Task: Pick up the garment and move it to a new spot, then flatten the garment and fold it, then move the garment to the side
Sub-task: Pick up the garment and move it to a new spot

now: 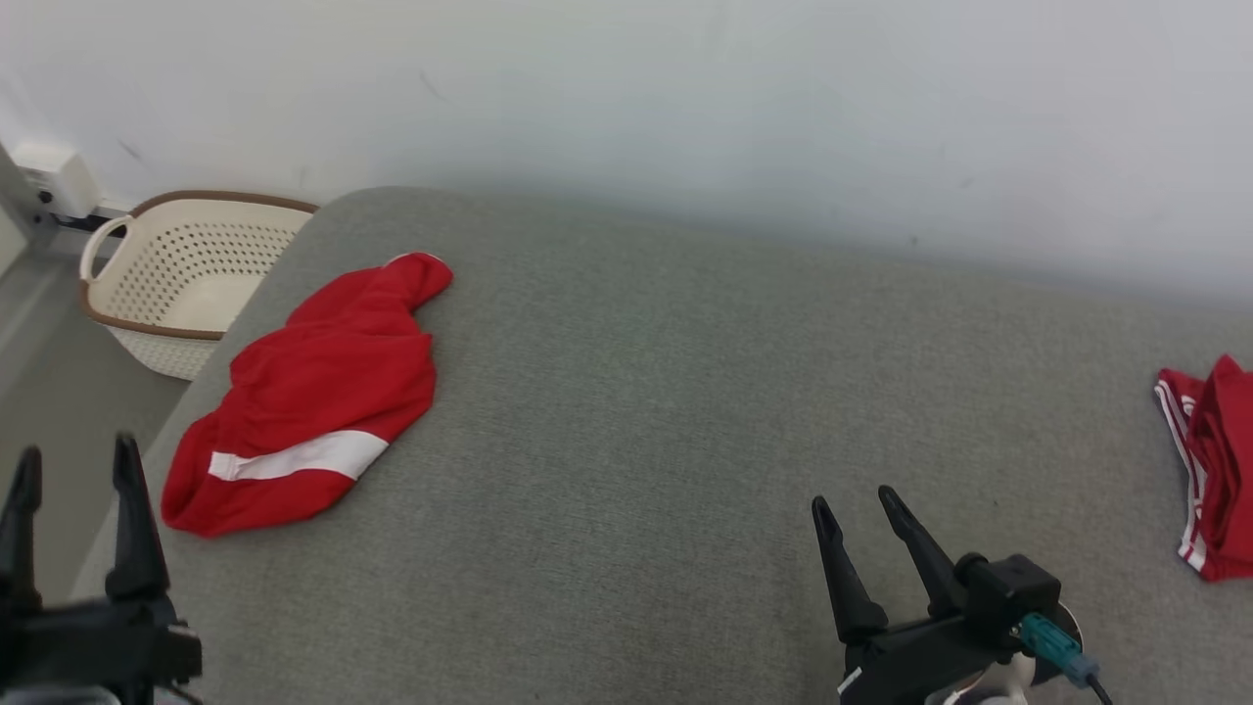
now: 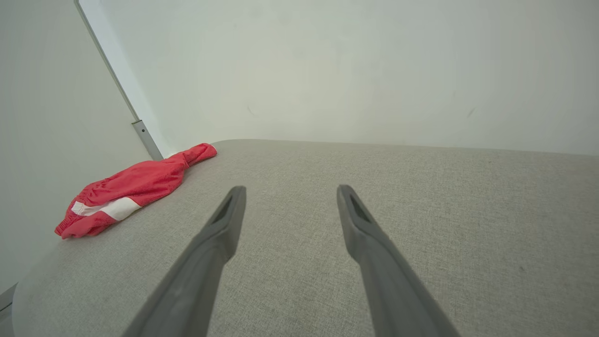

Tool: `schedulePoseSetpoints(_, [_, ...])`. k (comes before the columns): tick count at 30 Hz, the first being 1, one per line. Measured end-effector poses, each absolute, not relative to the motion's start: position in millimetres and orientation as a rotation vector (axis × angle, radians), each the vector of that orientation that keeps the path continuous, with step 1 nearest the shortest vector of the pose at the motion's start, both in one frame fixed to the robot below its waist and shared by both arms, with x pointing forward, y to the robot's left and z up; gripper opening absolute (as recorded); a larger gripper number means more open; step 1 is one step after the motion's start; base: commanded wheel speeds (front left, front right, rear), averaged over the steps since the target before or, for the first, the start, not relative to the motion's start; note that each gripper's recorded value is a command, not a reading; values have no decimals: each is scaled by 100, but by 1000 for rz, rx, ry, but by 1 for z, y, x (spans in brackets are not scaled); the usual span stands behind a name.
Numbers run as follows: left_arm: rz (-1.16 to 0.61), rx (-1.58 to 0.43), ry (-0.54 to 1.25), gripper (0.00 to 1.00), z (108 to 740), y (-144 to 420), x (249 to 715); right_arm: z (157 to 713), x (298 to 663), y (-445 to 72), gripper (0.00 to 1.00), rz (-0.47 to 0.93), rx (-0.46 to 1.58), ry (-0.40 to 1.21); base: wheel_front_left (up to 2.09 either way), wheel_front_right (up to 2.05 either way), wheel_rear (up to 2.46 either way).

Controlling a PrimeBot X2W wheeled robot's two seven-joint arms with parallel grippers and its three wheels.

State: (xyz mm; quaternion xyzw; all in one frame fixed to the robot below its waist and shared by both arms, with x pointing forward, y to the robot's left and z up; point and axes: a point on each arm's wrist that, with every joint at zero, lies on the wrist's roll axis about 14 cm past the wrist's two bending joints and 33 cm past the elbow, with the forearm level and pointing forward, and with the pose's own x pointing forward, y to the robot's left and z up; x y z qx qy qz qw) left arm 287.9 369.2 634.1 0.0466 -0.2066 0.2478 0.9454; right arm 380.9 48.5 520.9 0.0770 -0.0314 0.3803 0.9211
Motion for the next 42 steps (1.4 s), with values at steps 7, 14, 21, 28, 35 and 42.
schedulePoseSetpoints(7, [415,64,-412,100,645,364,337,521,394,37,100,744,161,-72,0,0,0])
schedulePoseSetpoints(14, [339,74,-346,100,641,360,397,515,411,18,100,687,163,-69,0,0,0])
schedulePoseSetpoints(21, [284,38,-245,100,619,357,454,508,429,-1,100,627,163,-68,0,0,0])
schedulePoseSetpoints(28, [257,49,-102,100,578,355,498,496,441,-20,100,568,171,-46,0,0,0])
schedulePoseSetpoints(35, [240,14,75,100,519,349,520,486,445,-40,100,505,166,-26,0,0,0])
schedulePoseSetpoints(42, [212,-17,253,100,476,340,529,485,444,-55,100,464,157,-25,0,0,0])
